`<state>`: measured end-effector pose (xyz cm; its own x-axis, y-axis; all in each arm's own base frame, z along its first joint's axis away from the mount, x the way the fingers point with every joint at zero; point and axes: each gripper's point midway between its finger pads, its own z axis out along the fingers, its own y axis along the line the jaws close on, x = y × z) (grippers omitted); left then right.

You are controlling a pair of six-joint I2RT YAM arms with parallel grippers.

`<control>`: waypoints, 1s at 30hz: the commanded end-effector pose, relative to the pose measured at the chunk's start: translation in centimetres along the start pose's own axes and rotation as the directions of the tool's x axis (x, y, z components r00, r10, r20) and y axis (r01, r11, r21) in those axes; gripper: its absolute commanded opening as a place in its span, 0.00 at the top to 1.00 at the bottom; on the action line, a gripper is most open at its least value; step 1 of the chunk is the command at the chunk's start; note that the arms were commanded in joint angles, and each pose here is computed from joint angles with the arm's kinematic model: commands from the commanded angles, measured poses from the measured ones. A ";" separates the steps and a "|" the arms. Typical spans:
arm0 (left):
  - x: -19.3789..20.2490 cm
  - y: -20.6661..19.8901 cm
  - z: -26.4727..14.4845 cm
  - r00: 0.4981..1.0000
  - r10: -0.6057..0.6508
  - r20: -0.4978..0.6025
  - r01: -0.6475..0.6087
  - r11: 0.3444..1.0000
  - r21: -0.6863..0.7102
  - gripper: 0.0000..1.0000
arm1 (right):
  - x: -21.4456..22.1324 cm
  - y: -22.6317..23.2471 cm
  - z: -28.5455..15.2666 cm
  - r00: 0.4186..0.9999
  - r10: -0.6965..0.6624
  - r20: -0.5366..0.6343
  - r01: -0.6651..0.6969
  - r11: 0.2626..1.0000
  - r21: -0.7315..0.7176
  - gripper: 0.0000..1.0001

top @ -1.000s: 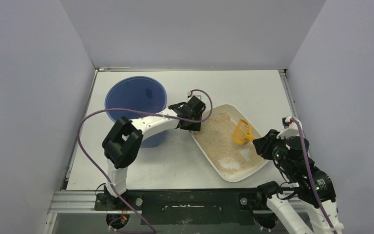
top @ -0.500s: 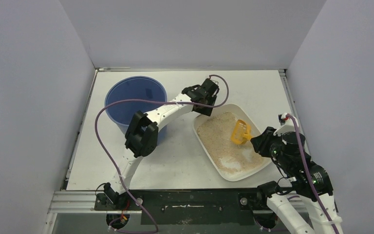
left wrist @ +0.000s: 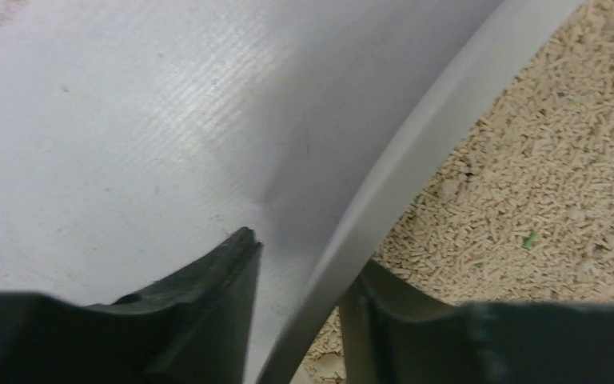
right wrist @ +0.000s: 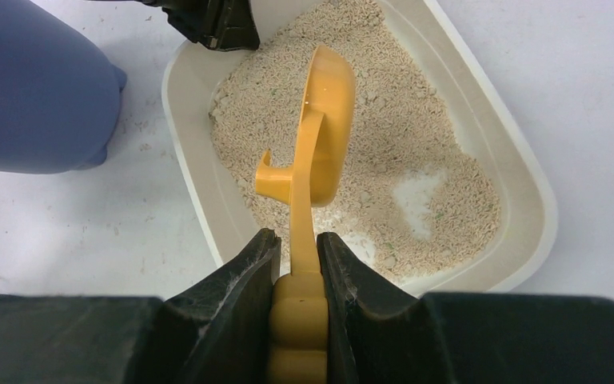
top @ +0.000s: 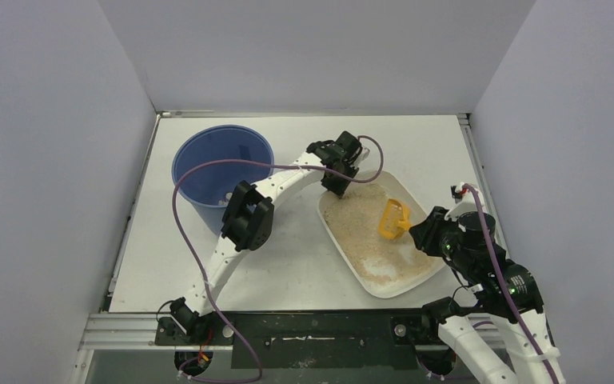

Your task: Clean the litter box

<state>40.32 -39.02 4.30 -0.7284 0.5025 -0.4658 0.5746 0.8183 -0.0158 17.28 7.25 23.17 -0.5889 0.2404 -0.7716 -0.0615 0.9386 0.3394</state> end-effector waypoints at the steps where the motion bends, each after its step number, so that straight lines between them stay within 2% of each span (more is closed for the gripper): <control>1: -1.5 1.1 -1.3 0.999 -0.003 0.036 0.002 0.999 0.033 0.91 | -1.3 0.5 -0.7 0.999 -0.002 0.039 0.003 1.000 -0.012 1.00; 2: -1.5 1.4 -1.4 0.999 -0.021 0.036 0.020 0.999 0.039 0.99 | -1.3 0.5 -0.7 0.999 0.001 0.040 0.000 1.000 -0.011 1.00; 3: -1.5 1.7 -1.4 0.998 -0.048 0.035 0.046 0.997 0.054 1.00 | -1.3 0.5 -0.7 0.999 0.002 0.039 -0.002 1.000 -0.010 1.00; 9: -2.0 2.1 -2.2 0.973 -0.226 0.042 0.212 0.953 0.216 1.00 | -1.7 0.7 -0.7 0.999 0.023 0.049 -0.023 1.000 -0.011 1.00; 13: -2.2 1.9 -2.8 0.948 -0.317 0.040 0.292 0.910 0.295 1.00 | -3.2 0.4 -1.3 0.994 0.046 0.104 -0.048 0.999 0.021 1.00; 17: -1.5 1.2 -2.8 0.899 -0.438 0.014 0.395 0.824 0.405 1.00 | -5.2 0.1 -2.0 0.984 0.060 0.169 -0.070 0.996 0.055 1.00; 21: -1.8 0.1 -3.6 0.854 -0.521 -0.001 0.445 0.729 0.521 1.00 | -7.6 0.6 -3.1 0.971 0.055 0.233 -0.069 0.996 0.054 1.00; 26: -2.7 -1.1 -4.7 0.816 -0.577 0.015 0.446 0.646 0.619 1.00 | -10.0 1.4 -4.1 0.960 0.052 0.276 -0.066 0.997 0.045 1.00; 30: -4.2 -2.5 -6.9 0.783 -0.620 0.039 0.402 0.554 0.729 1.00 | -11.7 2.5 -5.1 0.944 0.065 0.324 -0.069 0.998 0.001 1.00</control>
<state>39.91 -36.60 3.53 -0.9355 -0.0621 -0.3479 0.1919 0.7375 -0.6475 19.10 5.45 32.13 -0.3990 0.3364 -0.8530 0.0106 0.9319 0.3626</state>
